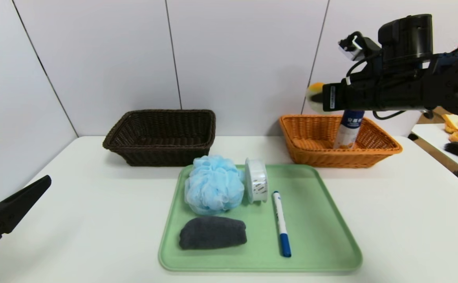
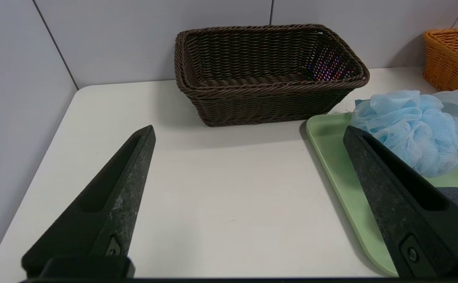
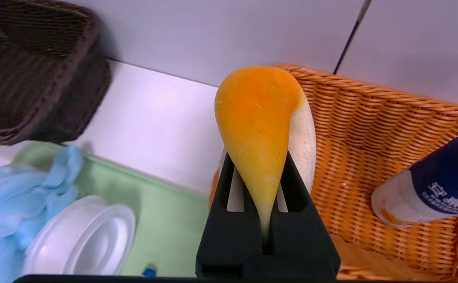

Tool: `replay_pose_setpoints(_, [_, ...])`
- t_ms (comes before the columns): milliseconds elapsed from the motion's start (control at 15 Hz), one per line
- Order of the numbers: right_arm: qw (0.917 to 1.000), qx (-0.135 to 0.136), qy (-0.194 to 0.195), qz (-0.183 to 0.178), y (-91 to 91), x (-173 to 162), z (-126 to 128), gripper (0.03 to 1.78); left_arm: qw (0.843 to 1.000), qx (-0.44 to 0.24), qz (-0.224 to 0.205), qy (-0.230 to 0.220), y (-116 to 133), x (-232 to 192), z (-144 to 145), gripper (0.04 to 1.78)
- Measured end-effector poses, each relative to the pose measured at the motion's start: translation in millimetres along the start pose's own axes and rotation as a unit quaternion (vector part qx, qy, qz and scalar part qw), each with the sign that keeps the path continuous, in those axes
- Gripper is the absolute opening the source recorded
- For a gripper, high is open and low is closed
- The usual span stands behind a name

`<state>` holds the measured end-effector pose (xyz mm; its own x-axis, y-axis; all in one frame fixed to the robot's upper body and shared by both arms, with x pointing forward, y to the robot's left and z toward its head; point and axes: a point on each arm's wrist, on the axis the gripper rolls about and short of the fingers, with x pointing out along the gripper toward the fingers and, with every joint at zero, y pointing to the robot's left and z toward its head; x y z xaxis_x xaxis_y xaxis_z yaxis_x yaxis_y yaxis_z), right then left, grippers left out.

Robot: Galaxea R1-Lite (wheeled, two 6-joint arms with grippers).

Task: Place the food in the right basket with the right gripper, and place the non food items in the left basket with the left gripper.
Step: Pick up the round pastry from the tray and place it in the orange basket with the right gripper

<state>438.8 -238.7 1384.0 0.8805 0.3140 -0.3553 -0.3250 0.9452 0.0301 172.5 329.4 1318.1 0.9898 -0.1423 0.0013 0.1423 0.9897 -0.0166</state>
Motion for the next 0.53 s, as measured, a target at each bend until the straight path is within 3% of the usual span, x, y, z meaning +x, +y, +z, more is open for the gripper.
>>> replay_pose_setpoints(333, [0.9957, 0.001, 0.069, -0.061, -15.0, 54.6, -15.8, 0.1, 1.0, 0.0, 0.0, -0.001, 0.0, 0.5, 1.5, 1.69])
replay_pose_setpoints(533, [0.9922, -0.003, 0.104, -0.069, -18.0, 79.1, -33.2, 0.1, 1.0, 0.0, 0.0, 0.001, 0.0, 0.5, 0.5, 1.69])
